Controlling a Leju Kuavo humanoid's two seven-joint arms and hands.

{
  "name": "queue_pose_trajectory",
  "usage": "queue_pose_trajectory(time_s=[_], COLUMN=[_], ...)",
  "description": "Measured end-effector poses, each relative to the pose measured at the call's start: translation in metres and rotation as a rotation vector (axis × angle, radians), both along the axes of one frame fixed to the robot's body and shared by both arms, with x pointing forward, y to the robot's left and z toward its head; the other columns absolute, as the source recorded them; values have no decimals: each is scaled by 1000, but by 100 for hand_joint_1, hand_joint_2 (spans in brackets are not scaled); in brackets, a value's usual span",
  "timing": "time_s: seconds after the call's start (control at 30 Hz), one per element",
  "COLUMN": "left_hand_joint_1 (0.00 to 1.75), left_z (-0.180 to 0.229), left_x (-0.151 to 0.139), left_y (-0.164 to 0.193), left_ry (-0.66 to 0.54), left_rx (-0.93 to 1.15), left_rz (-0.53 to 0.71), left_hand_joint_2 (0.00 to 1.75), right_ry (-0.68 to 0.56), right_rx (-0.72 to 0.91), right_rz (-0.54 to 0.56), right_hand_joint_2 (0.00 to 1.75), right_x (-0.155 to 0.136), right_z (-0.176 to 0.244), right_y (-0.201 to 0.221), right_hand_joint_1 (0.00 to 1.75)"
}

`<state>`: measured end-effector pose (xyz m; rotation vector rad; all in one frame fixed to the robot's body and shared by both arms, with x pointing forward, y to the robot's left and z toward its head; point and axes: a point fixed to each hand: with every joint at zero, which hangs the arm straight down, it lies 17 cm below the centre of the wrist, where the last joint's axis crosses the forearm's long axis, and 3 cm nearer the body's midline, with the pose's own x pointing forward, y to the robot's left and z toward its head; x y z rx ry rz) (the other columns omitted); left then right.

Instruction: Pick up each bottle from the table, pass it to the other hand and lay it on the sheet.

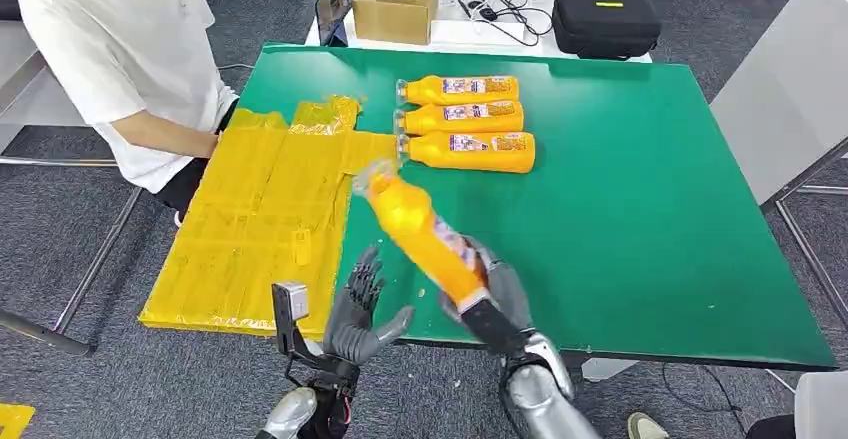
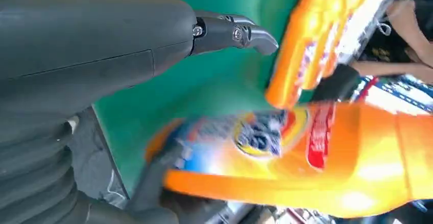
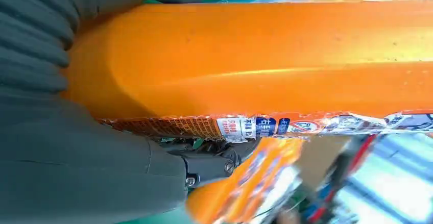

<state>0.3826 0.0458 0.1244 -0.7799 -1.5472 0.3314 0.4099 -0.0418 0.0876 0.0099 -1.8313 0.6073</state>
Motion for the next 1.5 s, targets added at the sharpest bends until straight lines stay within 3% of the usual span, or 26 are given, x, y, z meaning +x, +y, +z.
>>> queue_pose_trajectory(time_s=[0.2, 0.7, 0.73, 0.77, 0.8, 1.13, 1.17, 1.33, 1.5], left_hand_joint_1=[0, 0, 175, 175, 175, 175, 175, 175, 175], left_z=[25, 51, 53, 54, 56, 73, 73, 81, 82], left_x=[-3, -5, -6, -6, -7, -8, -8, -13, -13], left_y=[3, 20, 22, 25, 27, 36, 36, 35, 32], left_ry=[-65, -133, -140, -142, -142, -144, -144, -155, -147], left_rx=[-41, -78, -86, -101, -122, -257, -266, -354, -362], left_rz=[9, 56, 66, 73, 75, 21, 16, -49, -70], left_hand_joint_2=[175, 175, 175, 175, 175, 175, 175, 175, 175], right_ry=[-50, -81, -77, -73, -68, -48, -47, -52, -100], right_rx=[-8, -13, -12, -10, -8, -10, -10, 11, 56], right_rz=[157, 236, 246, 252, 258, 281, 282, 270, 173], right_hand_joint_2=[175, 175, 175, 175, 175, 175, 0, 0, 0], right_x=[-40, -62, -64, -65, -66, -69, -69, -67, -51], right_z=[8, 13, 12, 12, 11, 6, 5, 9, 26], right_y=[55, 80, 82, 83, 84, 87, 87, 85, 68], right_hand_joint_1=[175, 175, 133, 35, 0, 0, 0, 0, 0])
